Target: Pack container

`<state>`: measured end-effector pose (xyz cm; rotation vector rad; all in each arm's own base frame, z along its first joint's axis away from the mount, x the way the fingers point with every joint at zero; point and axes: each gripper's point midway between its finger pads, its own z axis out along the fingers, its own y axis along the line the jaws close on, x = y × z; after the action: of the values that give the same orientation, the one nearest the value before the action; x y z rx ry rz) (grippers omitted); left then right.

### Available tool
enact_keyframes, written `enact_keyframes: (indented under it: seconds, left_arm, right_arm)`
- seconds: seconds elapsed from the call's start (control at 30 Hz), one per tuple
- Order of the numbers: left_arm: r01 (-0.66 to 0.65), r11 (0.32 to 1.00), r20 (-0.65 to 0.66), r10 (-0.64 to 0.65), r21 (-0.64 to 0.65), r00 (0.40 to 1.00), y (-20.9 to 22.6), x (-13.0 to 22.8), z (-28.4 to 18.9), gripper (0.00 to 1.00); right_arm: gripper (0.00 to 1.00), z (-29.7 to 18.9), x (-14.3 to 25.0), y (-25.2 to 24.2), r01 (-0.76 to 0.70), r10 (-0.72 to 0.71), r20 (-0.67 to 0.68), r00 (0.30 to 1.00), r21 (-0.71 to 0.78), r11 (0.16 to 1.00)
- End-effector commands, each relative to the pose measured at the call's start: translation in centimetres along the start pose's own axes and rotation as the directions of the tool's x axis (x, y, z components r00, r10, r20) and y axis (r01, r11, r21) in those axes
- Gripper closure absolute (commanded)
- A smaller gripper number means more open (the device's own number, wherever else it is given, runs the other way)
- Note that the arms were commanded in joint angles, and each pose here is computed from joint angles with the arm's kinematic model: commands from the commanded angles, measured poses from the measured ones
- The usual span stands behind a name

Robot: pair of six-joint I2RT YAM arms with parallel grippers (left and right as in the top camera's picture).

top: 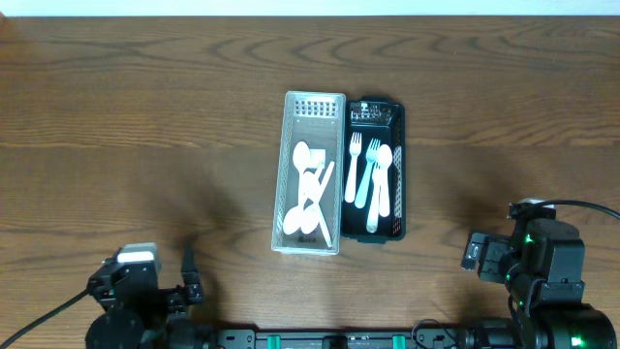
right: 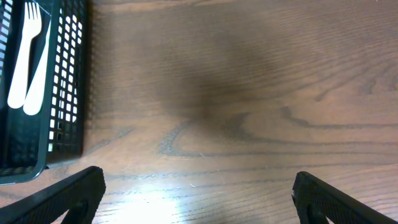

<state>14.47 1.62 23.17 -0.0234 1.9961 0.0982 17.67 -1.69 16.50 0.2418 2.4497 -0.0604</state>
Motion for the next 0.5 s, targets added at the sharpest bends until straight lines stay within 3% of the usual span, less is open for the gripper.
enact_keyframes:
  seconds: [0.0,0.47]
  left_arm:
    - [-0.051,0.999,-0.038,0.050,-0.012,0.998,0.0,1.1,1.0,0.02]
    - [-0.062,0.998,-0.068,0.061,-0.011,0.996,-0.5,2.6,3.1,0.02]
  right_arm:
    - [0.01,0.0,0.1,0.1,-0.008,0.008,0.000,1.000,-0.005,1.000]
    - [0.01,0.0,0.1,0.1,-0.008,0.008,0.000,1.000,-0.005,1.000]
